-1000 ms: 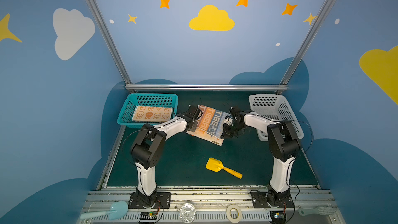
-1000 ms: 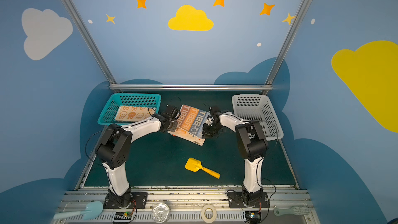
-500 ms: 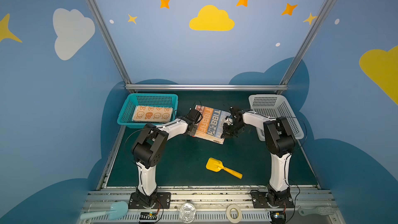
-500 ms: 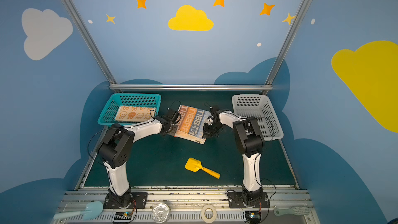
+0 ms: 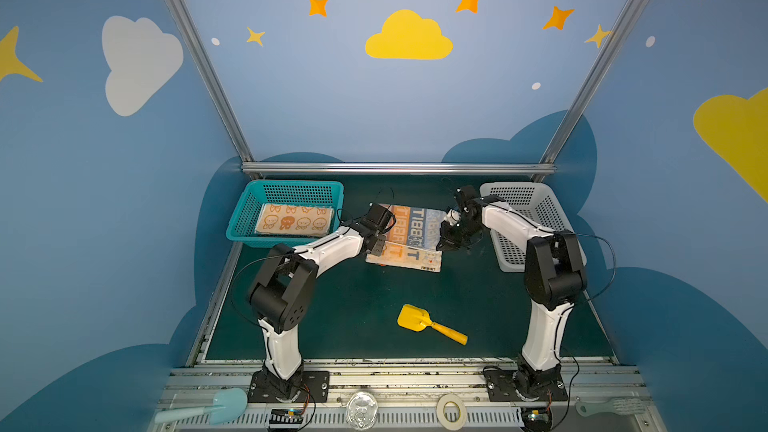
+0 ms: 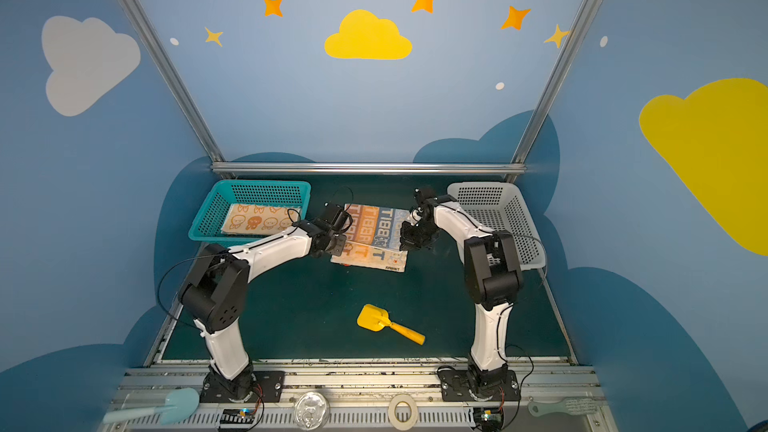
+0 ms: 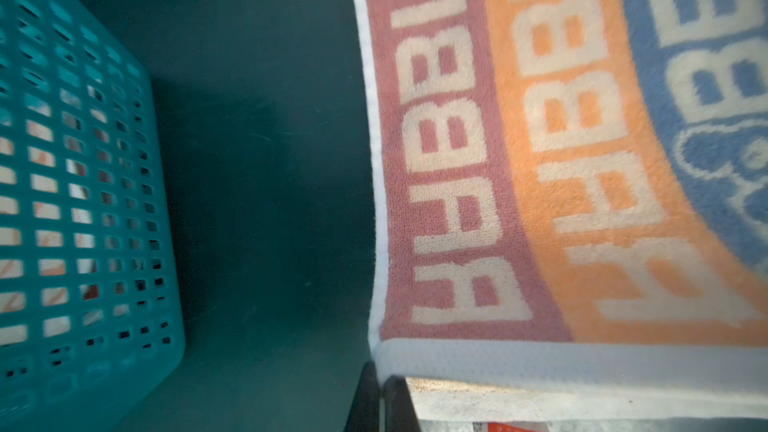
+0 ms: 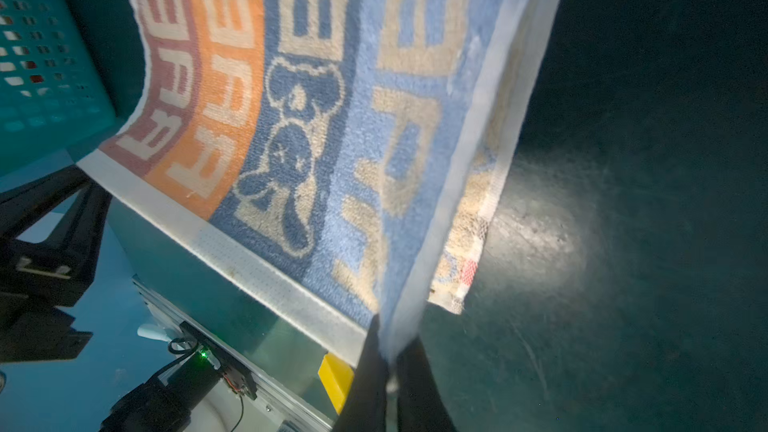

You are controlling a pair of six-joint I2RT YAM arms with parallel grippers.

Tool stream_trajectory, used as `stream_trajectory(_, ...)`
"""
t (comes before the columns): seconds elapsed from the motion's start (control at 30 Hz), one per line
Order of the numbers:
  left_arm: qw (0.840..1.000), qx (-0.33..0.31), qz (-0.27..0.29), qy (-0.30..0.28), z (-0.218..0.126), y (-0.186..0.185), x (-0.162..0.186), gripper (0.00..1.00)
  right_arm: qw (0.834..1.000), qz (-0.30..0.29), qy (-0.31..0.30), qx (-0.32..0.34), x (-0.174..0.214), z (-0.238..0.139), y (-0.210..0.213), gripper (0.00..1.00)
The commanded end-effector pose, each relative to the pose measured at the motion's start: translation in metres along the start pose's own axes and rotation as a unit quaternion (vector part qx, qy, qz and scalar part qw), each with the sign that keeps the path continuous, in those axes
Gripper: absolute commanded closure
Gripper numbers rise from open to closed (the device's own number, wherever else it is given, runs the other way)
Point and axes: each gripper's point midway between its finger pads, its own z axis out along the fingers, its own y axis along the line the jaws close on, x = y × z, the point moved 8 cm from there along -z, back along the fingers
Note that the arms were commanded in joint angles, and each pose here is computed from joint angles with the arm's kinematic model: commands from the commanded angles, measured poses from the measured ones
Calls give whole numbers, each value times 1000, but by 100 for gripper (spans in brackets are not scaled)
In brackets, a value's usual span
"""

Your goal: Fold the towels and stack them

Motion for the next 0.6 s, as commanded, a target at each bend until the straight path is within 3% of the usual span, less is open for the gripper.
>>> stream_trajectory(0.0,1000,-3,-7,7,-6,4,10,96,999,3,23,30,18,4,-7,93)
stream_trajectory(0.33,999,8,11,52,14,-16,46,96,996,30,73,50,43,61,-32,92)
stream_trajectory(0.57,997,12,13,72,29,-25,55,96,995,38,78,57,23,74,-42,92)
